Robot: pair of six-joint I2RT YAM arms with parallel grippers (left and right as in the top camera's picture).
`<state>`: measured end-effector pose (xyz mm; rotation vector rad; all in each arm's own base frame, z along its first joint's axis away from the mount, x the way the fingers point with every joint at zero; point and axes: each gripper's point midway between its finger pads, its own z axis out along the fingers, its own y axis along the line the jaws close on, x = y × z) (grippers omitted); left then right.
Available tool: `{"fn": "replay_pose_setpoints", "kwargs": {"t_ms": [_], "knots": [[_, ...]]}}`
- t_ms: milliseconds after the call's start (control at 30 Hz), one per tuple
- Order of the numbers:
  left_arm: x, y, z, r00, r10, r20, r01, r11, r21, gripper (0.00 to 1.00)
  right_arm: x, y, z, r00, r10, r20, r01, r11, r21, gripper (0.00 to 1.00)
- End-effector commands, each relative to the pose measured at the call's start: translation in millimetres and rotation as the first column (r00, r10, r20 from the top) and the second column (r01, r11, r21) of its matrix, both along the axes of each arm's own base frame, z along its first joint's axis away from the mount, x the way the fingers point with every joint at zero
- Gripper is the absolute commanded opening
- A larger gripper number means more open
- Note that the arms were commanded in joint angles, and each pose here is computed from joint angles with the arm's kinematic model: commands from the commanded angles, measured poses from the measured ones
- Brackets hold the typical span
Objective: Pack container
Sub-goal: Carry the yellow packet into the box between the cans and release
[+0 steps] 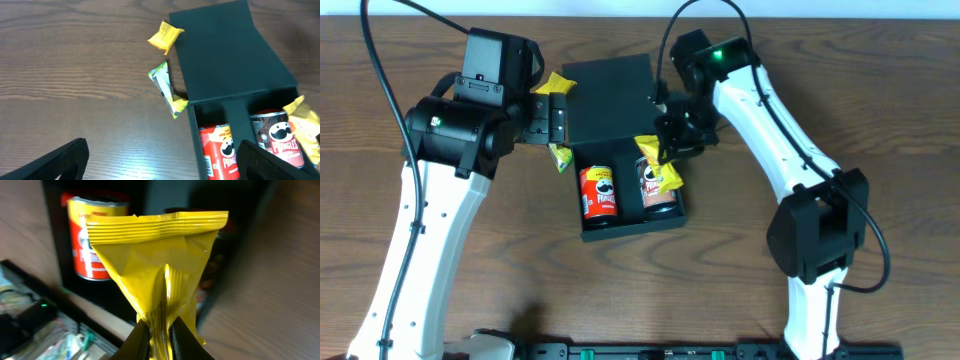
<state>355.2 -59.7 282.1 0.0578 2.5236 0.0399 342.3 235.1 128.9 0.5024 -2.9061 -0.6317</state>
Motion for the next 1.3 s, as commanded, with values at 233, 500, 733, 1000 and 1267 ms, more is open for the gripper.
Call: {"fn": "replay_pose_setpoints", "kwargs": {"t_ms": [233,500,733,1000,1267], "knots": [[-2,2,-2,1.0,0.006,-0.008,-0.006,1.0,0.015,0.95,-15,57,13,0.992,-0.114,-0.048,0.117,0.992,0.055,0.13],[-9,4,-6,0.999,0.003,-0.04,-0.002,1.0,0.028,0.95,-10,74,5,0.992,-0.106,0.074,0.106,0.994,-0.008,0.17],[-9,4,-6,0.999,0.003,-0.04,-0.002,1.0,0.028,0.95,-6,64,1,0.988,-0.11,0.107,0.117,0.991,-0.062,0.18],[-9,4,-6,0.999,0.003,-0.04,-0.002,1.0,0.028,0.96,-12,62,0,0.988,-0.13,0.082,0.137,0.987,-0.087,0.17],[-9,4,-6,0.999,0.003,-0.04,-0.002,1.0,0.028,0.95,-24,60,-2,0.99,-0.132,0.044,0.136,0.983,-0.119,0.19]]}}
